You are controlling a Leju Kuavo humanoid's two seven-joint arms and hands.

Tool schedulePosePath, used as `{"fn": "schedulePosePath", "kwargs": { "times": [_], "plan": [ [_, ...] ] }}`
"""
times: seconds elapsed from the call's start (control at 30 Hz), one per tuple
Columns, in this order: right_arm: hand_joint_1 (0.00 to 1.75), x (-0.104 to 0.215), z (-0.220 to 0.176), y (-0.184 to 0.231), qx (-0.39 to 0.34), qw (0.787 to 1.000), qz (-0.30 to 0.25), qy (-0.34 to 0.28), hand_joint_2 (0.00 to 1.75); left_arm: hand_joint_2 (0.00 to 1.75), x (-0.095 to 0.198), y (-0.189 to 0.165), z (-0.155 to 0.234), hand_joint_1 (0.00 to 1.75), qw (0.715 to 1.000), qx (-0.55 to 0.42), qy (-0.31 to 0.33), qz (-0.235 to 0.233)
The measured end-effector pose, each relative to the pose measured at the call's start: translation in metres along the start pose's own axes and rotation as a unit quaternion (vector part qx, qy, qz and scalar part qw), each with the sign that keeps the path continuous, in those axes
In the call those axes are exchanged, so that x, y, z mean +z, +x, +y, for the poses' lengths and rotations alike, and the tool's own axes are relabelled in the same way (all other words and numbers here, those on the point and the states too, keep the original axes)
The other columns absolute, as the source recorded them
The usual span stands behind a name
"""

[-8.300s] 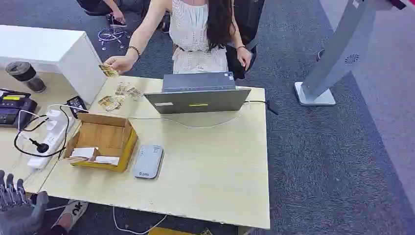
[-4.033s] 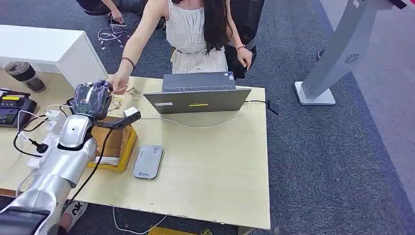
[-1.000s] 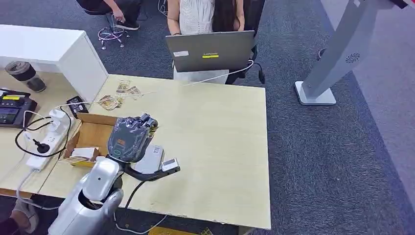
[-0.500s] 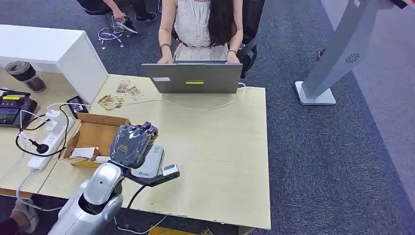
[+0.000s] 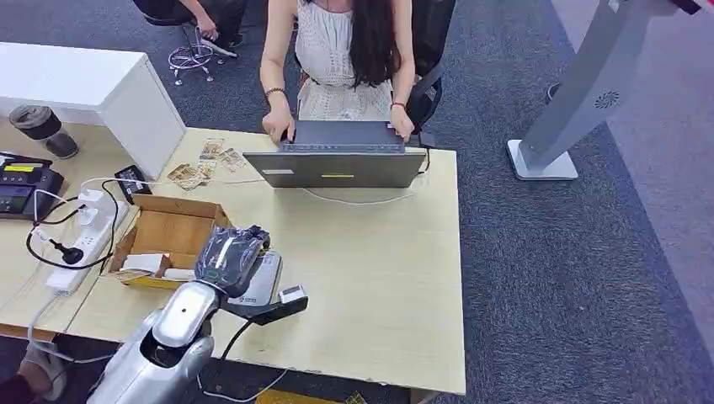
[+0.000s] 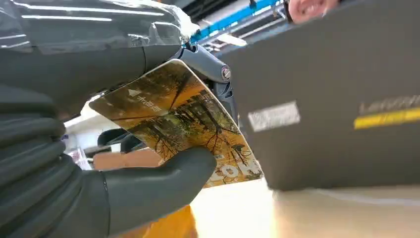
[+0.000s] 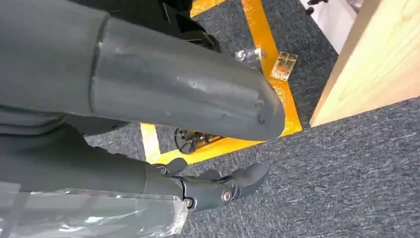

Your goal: Pass the card to the sensor for recognition and then transmit it.

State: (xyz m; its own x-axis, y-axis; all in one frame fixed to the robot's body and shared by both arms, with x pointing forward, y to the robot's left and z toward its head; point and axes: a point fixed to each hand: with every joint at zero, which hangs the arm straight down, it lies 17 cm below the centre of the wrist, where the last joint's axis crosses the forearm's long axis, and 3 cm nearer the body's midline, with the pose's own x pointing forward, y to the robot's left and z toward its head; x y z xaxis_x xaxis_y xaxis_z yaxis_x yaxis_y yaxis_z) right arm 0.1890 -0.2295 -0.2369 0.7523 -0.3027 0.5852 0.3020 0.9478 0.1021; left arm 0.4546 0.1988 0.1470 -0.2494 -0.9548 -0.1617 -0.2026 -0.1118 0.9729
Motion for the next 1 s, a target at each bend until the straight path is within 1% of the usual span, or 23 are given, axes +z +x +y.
{"fn": "schedulePosePath", "kwargs": {
  "times": [0.17, 0.4, 0.7, 1.0],
  "plan": [
    [0.00, 0.000, -0.001, -0.002, 0.010, 1.000, 0.006, -0.002, 0.00, 1.75, 0.005, -0.007, -0.029, 1.75, 0.999, -0.005, -0.037, 0.012],
    [0.00, 0.000, 0.001, -0.004, 0.017, 1.000, 0.009, 0.000, 0.00, 1.75, 0.010, -0.014, -0.057, 1.75, 0.997, -0.012, -0.076, 0.021],
    [0.00, 0.001, 0.005, -0.006, 0.025, 1.000, 0.011, 0.005, 0.00, 1.75, 0.018, -0.019, -0.084, 1.75, 0.992, -0.018, -0.119, 0.026],
    [0.00, 0.002, 0.008, -0.008, 0.025, 1.000, 0.015, 0.007, 0.00, 1.75, 0.022, -0.023, -0.095, 1.75, 0.990, -0.020, -0.135, 0.032]
  ]
}}
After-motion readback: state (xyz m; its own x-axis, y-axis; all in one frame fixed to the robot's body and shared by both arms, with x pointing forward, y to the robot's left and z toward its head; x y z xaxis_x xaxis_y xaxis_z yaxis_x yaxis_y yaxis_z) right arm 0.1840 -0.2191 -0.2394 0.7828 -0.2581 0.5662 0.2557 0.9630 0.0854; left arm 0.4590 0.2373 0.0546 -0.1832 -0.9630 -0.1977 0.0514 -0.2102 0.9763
